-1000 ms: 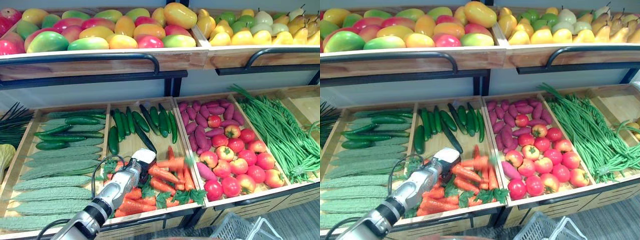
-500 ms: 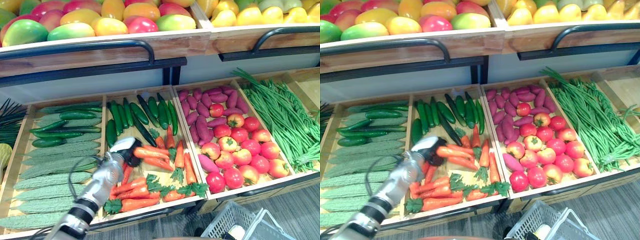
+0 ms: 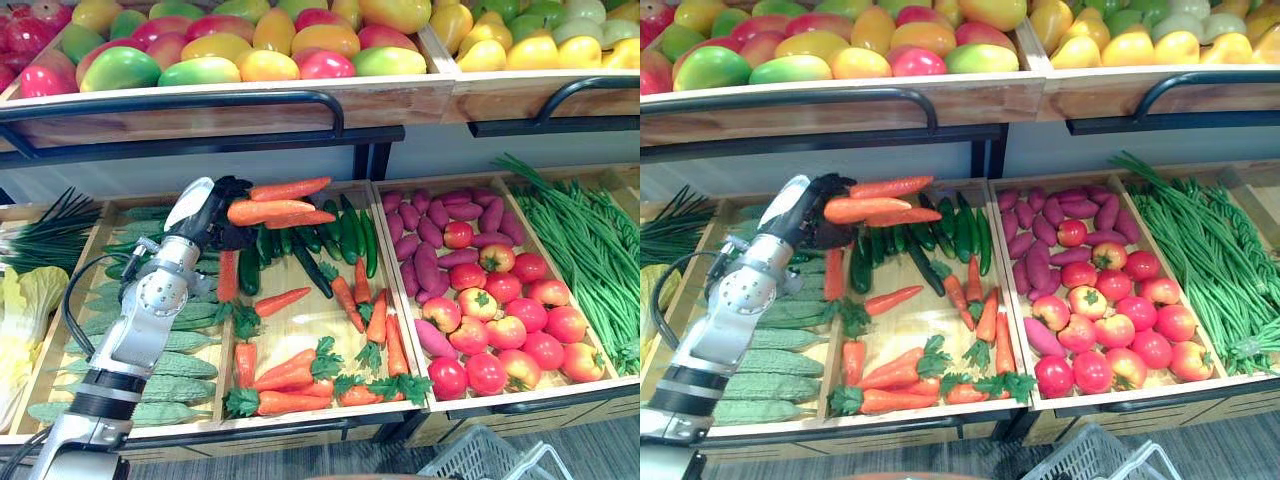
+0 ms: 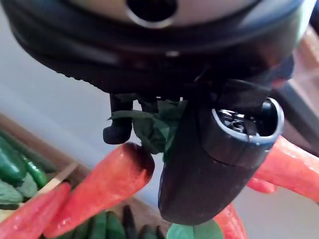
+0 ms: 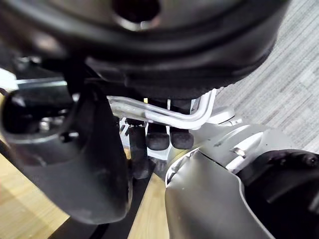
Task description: Pick vegetable in the basket
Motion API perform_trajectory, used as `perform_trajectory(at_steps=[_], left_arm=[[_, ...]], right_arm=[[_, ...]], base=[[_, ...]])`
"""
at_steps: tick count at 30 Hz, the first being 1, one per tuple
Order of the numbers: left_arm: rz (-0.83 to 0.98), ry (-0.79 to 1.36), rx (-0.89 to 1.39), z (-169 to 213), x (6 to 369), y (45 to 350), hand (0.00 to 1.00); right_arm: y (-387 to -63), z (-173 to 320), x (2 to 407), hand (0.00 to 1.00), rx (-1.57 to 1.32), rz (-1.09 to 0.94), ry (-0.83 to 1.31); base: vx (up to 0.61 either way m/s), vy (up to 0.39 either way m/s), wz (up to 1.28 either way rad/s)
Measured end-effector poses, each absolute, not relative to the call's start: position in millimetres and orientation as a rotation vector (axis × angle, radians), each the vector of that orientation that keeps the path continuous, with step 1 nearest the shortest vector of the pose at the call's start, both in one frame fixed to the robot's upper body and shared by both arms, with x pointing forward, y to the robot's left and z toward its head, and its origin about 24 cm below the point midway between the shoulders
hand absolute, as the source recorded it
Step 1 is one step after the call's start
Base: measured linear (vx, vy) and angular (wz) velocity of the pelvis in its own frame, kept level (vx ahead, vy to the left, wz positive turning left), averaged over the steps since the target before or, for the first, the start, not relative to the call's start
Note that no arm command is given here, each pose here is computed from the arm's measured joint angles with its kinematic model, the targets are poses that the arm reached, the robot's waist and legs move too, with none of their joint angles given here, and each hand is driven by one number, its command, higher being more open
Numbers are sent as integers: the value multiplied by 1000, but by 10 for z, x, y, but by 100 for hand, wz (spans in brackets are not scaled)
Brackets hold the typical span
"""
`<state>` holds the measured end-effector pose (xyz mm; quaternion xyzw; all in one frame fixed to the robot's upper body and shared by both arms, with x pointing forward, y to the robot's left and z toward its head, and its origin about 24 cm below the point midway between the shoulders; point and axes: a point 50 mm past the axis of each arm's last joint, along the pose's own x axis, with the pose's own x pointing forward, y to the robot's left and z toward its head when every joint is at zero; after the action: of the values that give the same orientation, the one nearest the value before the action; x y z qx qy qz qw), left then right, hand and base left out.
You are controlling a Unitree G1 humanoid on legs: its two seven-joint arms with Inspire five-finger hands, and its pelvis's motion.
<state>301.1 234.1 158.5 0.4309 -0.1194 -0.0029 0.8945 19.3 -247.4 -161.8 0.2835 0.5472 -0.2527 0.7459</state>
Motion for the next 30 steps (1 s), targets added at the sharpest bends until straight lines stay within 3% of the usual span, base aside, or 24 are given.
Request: perform_trajectory(at_steps=[25,30], left_arm=[[-185,-303,781,1777,3060,2146,0],[-160,-310,778,1778,3070,2166,0]], right_arm=[[-2426,-1647,55,0,729,-675,1182],[-2494,-1625,287,0,653,-589,1182]], base=[[-30,-15,-1],[-20,-41,-72]])
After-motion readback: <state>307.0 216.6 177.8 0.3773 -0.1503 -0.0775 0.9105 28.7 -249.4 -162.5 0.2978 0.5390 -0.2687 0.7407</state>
